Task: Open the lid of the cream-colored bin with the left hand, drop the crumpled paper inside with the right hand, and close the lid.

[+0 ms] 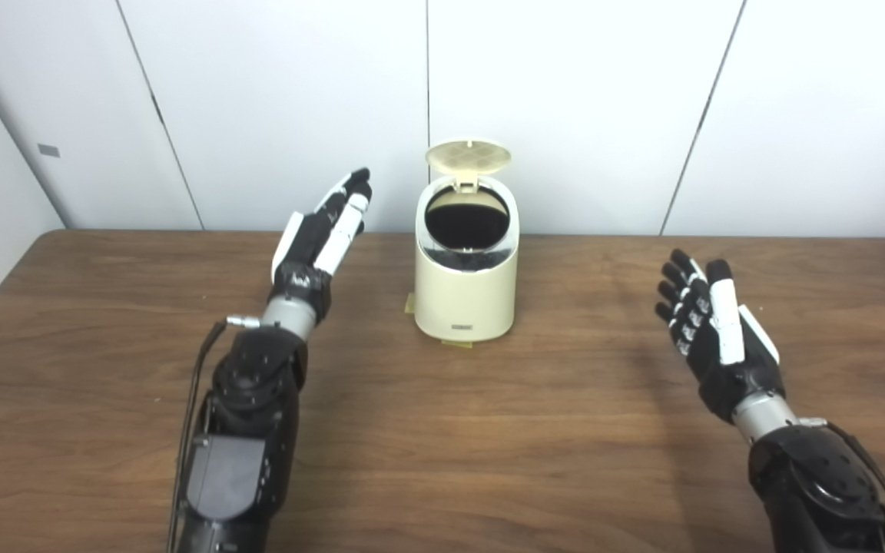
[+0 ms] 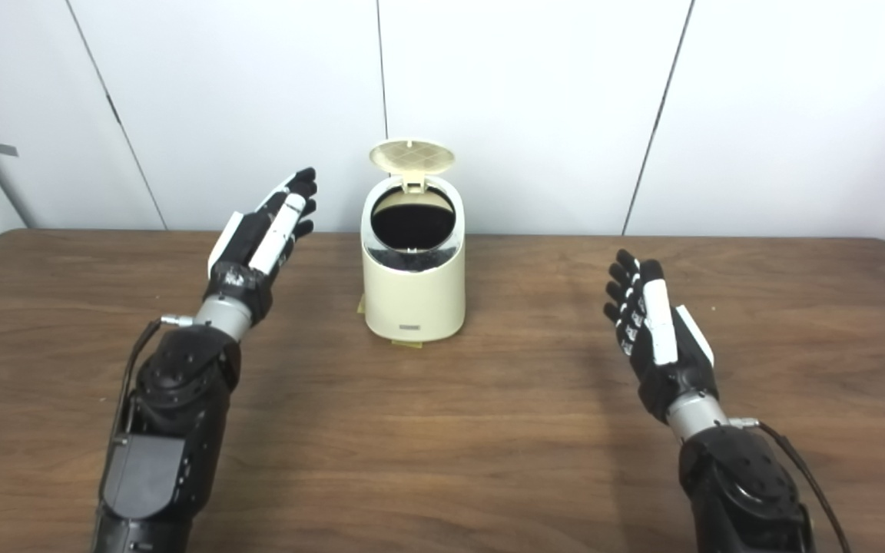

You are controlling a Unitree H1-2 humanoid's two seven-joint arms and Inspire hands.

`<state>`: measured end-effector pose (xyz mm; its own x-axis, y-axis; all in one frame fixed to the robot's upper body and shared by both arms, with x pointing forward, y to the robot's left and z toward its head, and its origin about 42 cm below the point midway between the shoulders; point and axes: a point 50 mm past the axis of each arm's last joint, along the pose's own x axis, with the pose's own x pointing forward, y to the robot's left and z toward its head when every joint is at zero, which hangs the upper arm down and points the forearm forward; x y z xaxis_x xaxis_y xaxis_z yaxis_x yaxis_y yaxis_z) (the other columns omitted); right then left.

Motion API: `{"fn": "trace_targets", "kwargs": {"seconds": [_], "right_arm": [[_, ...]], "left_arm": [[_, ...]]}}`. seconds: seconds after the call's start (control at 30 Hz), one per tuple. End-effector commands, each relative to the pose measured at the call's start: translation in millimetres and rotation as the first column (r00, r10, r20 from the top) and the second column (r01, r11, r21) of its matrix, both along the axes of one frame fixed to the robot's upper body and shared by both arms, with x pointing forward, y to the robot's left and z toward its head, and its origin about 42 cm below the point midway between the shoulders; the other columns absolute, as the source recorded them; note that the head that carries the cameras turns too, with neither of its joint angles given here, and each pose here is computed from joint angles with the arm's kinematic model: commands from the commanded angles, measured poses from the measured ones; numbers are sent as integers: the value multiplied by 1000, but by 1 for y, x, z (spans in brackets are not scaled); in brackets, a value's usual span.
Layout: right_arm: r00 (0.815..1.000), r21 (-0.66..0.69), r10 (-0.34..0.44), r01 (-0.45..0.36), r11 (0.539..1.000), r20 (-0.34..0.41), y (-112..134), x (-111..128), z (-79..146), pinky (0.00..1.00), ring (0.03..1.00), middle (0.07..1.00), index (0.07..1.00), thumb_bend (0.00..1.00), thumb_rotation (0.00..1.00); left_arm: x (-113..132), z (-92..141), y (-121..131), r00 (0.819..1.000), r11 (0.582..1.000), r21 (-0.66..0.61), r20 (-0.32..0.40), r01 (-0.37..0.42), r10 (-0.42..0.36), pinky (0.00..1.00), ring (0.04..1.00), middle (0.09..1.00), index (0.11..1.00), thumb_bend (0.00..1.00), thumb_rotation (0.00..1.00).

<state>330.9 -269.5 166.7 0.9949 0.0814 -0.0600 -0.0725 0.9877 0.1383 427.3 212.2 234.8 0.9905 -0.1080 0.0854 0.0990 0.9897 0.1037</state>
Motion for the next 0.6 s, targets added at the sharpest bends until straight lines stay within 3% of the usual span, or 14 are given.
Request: {"fn": "trace_targets", "kwargs": {"seconds": [0.0, 0.23, 0.57], "right_arm": [[995, 10, 7, -8, 1000, 97, 10, 5, 26, 1000, 1000, 1000, 1000, 643, 1000], [993, 1, -3, 3, 1000, 114, 22, 4, 32, 1000, 1000, 1000, 1000, 653, 1000], [996, 16, -21, 20, 1000, 92, 31, -5, 17, 1000, 1000, 1000, 1000, 664, 1000]], "left_arm": [[19, 45, -3, 992, 999, 8, 121, 33, -34, 964, 968, 964, 963, 512, 757], [37, 80, -14, 984, 999, -29, 171, 46, -40, 964, 972, 963, 922, 576, 837], [55, 109, -40, 972, 988, 112, 197, 108, -129, 966, 972, 964, 940, 551, 937]]}}
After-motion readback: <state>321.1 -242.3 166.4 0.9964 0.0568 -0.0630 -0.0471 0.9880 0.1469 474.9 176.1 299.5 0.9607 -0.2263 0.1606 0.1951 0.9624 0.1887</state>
